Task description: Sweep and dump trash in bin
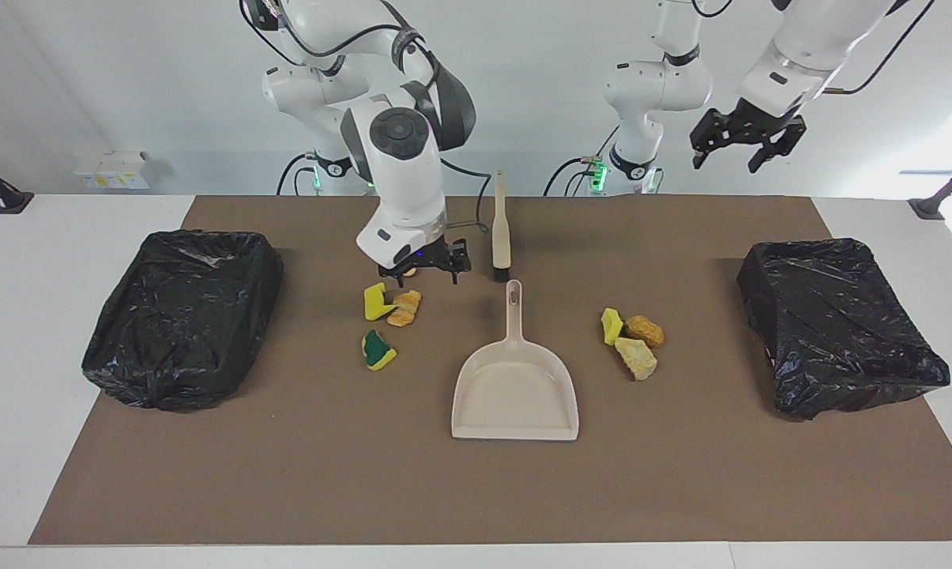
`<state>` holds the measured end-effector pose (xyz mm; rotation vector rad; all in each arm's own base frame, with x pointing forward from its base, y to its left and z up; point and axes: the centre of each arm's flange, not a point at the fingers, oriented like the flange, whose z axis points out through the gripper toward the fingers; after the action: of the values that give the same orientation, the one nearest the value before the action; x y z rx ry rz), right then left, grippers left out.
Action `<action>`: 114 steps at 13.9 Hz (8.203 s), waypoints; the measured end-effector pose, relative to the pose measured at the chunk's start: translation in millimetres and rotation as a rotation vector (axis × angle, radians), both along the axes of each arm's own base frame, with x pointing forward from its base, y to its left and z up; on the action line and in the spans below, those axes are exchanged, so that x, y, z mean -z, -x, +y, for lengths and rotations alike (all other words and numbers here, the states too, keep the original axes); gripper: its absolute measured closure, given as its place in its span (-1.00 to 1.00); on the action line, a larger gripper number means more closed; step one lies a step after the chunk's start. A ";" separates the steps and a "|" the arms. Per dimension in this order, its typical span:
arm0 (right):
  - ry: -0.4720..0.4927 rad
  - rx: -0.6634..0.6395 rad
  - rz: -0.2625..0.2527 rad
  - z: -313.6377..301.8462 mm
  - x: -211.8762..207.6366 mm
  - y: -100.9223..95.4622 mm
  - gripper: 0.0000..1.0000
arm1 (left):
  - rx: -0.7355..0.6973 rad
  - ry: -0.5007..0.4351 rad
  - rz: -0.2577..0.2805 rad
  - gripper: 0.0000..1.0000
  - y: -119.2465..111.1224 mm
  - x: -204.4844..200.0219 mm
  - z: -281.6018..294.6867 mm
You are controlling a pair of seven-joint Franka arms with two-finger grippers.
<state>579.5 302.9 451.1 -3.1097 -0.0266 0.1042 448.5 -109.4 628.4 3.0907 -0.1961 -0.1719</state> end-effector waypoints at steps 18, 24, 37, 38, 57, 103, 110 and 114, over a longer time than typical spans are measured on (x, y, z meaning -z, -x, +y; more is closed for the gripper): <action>-0.023 0.047 -0.020 124.0 103.6 18.3 -0.22 | -0.009 0.018 -0.014 -1.00 97.4 130.6 -101.3; -0.026 0.059 -0.031 114.7 96.1 12.6 0.37 | 0.003 0.019 -0.014 -1.00 100.1 131.2 -105.5; -0.036 -0.497 0.004 -25.0 24.7 -31.5 0.37 | 0.006 -0.003 -0.034 -1.00 188.5 242.9 -267.8; -0.036 -0.545 0.026 -30.5 26.2 -27.8 0.37 | 0.014 -0.019 -0.025 -1.00 200.8 258.9 -280.7; 0.054 -1.354 0.154 -78.6 46.1 -15.3 0.37 | 0.029 -0.053 -0.010 0.17 229.5 299.0 -287.1; 0.116 -1.483 0.039 40.2 96.1 23.7 0.37 | -0.001 0.057 -0.010 0.49 44.6 267.0 -191.3; 0.116 -1.475 0.034 37.8 94.4 21.0 0.37 | -0.079 0.059 0.043 0.49 11.9 213.8 -160.3; 0.121 -1.457 0.028 28.9 84.9 15.1 0.37 | -0.103 0.013 0.100 0.49 15.5 162.3 -119.4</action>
<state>564.4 331.8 366.2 -2.4237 -2.1950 0.1574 432.9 -228.8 466.1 3.0598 -0.0350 -0.3193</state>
